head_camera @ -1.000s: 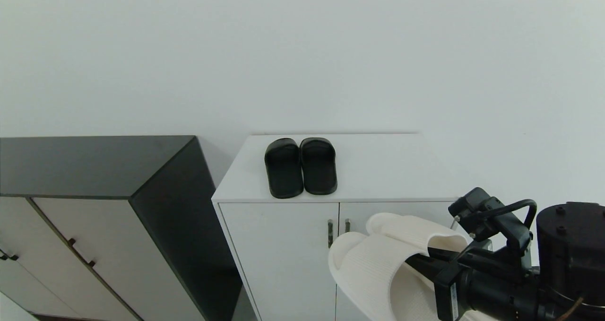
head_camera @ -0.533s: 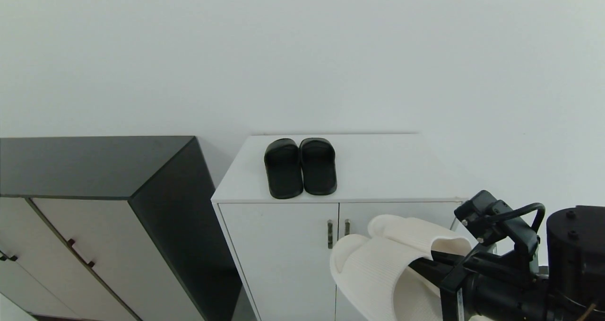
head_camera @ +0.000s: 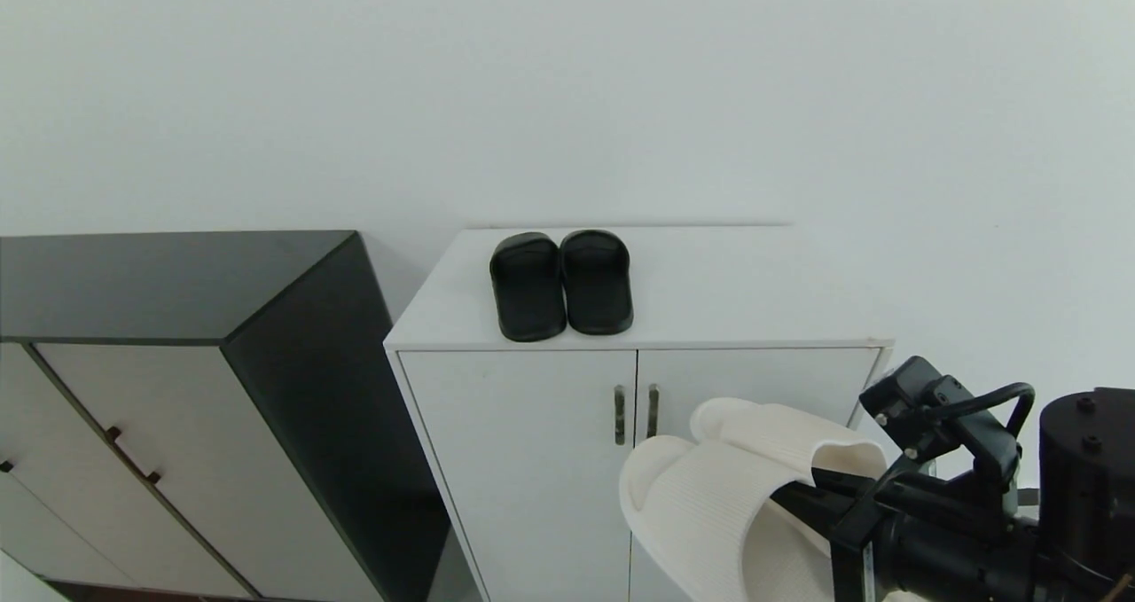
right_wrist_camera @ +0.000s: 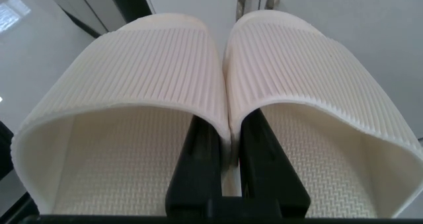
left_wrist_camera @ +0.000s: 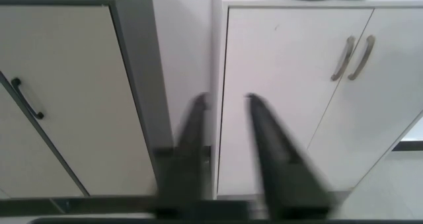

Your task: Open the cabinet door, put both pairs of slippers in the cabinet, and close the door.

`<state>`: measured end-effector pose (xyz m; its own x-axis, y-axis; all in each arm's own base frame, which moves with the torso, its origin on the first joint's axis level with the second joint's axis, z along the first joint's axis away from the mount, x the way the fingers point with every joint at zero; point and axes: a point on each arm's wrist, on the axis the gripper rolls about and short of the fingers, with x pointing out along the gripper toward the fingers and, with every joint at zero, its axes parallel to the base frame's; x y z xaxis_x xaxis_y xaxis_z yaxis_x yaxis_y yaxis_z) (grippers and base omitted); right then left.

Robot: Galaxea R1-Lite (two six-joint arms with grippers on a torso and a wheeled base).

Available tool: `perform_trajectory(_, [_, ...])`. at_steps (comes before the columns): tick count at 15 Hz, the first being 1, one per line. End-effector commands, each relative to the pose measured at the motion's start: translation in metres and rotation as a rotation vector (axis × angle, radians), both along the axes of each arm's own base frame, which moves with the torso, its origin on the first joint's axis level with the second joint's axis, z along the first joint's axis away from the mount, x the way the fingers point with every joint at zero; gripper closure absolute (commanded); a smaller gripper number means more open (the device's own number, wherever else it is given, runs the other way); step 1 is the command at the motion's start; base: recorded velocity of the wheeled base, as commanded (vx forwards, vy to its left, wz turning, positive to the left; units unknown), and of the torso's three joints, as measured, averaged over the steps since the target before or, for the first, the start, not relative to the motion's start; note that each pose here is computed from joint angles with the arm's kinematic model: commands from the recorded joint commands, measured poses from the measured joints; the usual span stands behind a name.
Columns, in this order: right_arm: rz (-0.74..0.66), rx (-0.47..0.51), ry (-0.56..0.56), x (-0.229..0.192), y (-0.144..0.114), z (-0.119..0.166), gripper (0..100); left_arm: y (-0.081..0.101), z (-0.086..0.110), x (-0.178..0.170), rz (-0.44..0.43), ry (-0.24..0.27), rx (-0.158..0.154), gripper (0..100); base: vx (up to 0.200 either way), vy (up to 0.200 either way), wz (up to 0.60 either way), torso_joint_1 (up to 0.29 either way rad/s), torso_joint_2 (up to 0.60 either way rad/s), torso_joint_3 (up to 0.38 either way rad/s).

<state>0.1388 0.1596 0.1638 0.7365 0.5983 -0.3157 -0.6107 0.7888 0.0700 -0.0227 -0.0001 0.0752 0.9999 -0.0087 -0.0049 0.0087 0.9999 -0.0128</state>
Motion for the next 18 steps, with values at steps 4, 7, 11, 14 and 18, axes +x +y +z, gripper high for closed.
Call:
perform_trajectory(4, [0.002, -0.012, 0.006, -0.0009, -0.001, -0.0035, 100, 0.0001, 0.0, 0.0, 0.003, 0.0, 0.001, 0, 0.0, 0.0, 0.0, -0.22, 0.54, 0.317])
perform_trajectory(7, [0.005, -0.019, 0.015, -0.0014, -0.001, -0.0064, 100, 0.0, 0.0, 0.0, 0.001, 0.0, 0.002, 0, 0.0, 0.0, 0.0, -0.204, 0.52, 0.316])
perform_trajectory(11, [0.023, -0.021, 0.023, 0.0005, 0.0019, -0.0092, 100, -0.0002, 0.0001, 0.0003, -0.01, 0.009, 0.02, 0, 0.0, 0.0, 0.0, -0.181, 0.51, 0.321])
perform_trajectory(14, [0.017, -0.006, 0.008, 0.0009, 0.0022, -0.0073, 100, -0.0001, 0.0005, 0.0022, -0.021, 0.035, 0.02, 0, 0.0, 0.0, 0.0, -0.159, 0.48, 0.317])
perform_trajectory(18, [0.023, -0.008, 0.012, 0.0002, 0.0015, -0.0097, 100, -0.0001, 0.0005, 0.0024, -0.021, 0.038, 0.016, 0, 0.0, 0.0, 0.0, -0.122, 0.47, 0.333])
